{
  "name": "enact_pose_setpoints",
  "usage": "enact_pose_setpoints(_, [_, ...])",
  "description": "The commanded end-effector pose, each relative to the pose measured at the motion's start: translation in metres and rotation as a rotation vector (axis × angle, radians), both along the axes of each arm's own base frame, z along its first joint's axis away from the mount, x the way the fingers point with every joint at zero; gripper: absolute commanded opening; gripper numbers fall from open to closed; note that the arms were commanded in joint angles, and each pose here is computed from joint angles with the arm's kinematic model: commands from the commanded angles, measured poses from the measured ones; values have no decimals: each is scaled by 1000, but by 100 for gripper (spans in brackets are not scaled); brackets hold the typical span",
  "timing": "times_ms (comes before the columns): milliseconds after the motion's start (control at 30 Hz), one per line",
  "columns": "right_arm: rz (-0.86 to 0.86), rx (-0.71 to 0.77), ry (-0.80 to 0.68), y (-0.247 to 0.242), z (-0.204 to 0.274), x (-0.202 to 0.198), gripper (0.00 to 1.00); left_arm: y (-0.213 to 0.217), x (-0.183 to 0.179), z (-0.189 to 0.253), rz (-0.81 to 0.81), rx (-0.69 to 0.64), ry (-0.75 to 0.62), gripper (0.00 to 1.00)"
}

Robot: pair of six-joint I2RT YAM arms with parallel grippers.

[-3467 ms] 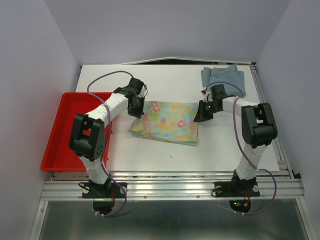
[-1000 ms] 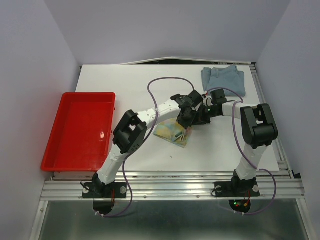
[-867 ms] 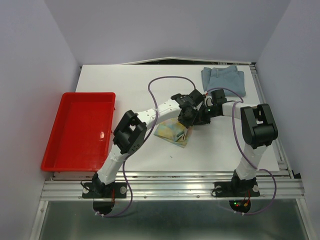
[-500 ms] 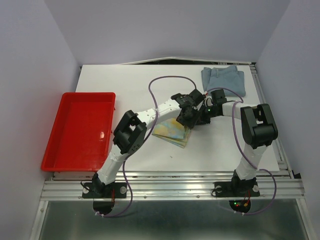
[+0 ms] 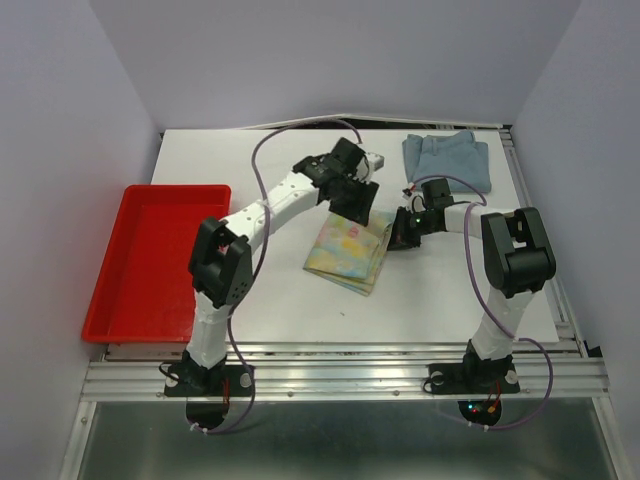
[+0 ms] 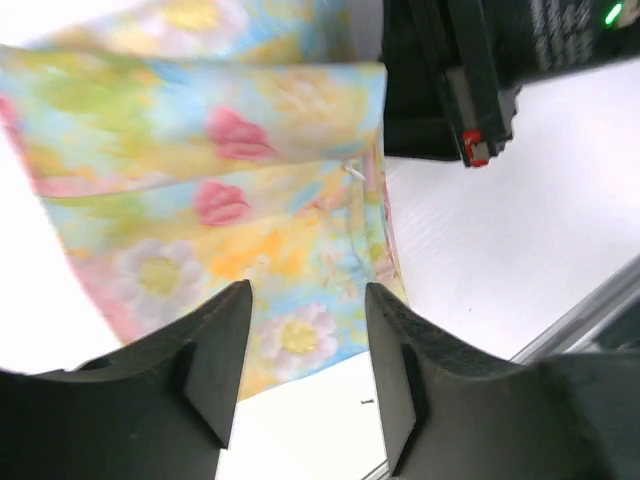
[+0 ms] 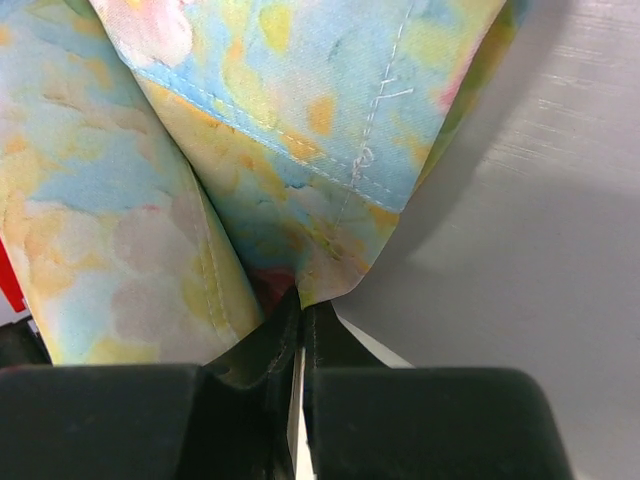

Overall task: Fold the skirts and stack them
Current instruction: Fold the skirt

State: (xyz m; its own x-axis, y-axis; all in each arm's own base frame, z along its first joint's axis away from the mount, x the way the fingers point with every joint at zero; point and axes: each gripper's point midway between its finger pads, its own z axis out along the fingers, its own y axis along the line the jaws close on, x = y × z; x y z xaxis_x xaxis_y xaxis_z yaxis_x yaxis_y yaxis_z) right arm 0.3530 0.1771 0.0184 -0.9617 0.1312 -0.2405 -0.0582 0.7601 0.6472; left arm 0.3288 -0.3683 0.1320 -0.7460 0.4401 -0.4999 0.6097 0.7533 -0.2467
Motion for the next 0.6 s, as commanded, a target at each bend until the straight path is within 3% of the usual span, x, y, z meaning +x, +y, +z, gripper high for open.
enact_pose_setpoints(0, [20,-70,-10,-8,-8,-9,1,16,24,42,-26,-172,-12,54])
enact_pose_setpoints(100, [27,-83,-36,-10,-1,-6,1,17,8,23,-105,-270,111,35])
enact_pose_setpoints(167, [30,-87,-66,-11,7,-3,1,15,8,23,-99,-330,109,21])
enact_pose_setpoints(267, [41,-96,-63,-12,9,-3,1,20,-7,3,-80,-422,249,15])
enact_pose_setpoints(400, [46,-115,-77,-14,13,1,7,13,-11,-13,-67,-526,275,16])
enact_pose_setpoints(500, [49,-135,-108,-16,23,10,24,14,-22,-37,-1,-548,359,15])
enact_pose_setpoints(567, [46,-170,-135,-20,33,19,45,13,-19,-60,31,-541,372,15])
